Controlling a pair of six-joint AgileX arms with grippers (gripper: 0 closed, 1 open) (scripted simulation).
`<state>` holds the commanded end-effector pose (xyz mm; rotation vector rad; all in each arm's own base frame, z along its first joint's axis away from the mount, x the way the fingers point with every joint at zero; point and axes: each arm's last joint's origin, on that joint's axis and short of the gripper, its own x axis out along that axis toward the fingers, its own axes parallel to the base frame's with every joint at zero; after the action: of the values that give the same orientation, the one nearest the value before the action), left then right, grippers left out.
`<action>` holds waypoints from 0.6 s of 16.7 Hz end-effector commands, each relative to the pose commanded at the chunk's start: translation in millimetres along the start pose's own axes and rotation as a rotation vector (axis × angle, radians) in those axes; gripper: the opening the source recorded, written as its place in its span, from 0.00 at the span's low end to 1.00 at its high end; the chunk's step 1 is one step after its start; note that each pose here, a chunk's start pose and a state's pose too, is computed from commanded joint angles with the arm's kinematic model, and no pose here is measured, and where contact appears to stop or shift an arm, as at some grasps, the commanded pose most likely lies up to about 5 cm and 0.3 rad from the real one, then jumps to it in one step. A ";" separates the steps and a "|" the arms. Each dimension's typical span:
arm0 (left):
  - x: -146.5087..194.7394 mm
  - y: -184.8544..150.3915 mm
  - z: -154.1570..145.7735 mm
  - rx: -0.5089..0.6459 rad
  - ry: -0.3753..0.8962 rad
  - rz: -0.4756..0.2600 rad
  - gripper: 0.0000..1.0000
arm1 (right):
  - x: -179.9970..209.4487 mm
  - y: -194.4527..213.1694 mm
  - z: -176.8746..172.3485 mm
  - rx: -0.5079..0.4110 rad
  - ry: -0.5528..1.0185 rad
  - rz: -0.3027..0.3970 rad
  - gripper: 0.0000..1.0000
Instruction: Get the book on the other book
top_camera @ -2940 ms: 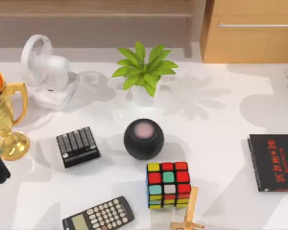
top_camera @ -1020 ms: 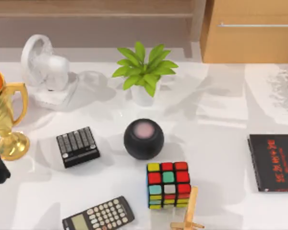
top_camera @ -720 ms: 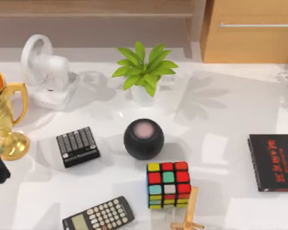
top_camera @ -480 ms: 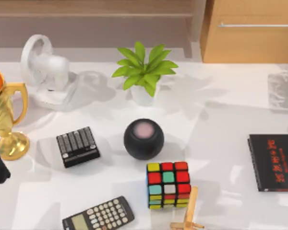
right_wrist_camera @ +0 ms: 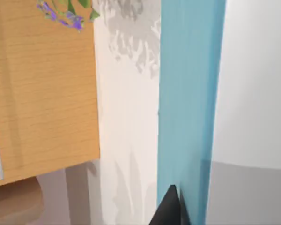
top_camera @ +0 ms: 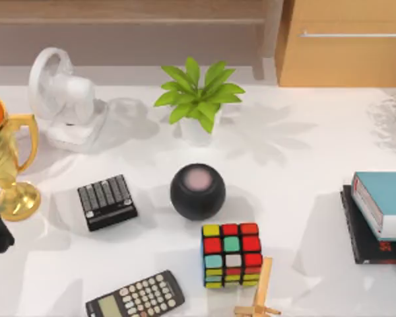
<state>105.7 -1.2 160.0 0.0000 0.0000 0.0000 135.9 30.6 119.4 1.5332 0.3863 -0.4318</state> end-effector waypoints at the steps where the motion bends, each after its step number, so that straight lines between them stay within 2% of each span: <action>1: 0.0 0.0 0.0 0.000 0.000 0.000 1.00 | -0.1 -1.2 -0.3 0.001 0.002 -0.002 0.00; 10: 0.0 0.0 0.0 0.000 0.000 0.000 1.00 | 3.6 -0.6 -0.2 0.002 0.001 -0.002 0.00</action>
<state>105.7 -1.2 160.0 0.0000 0.0000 0.0000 138.7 30.8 117.1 1.5350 0.3884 -0.4328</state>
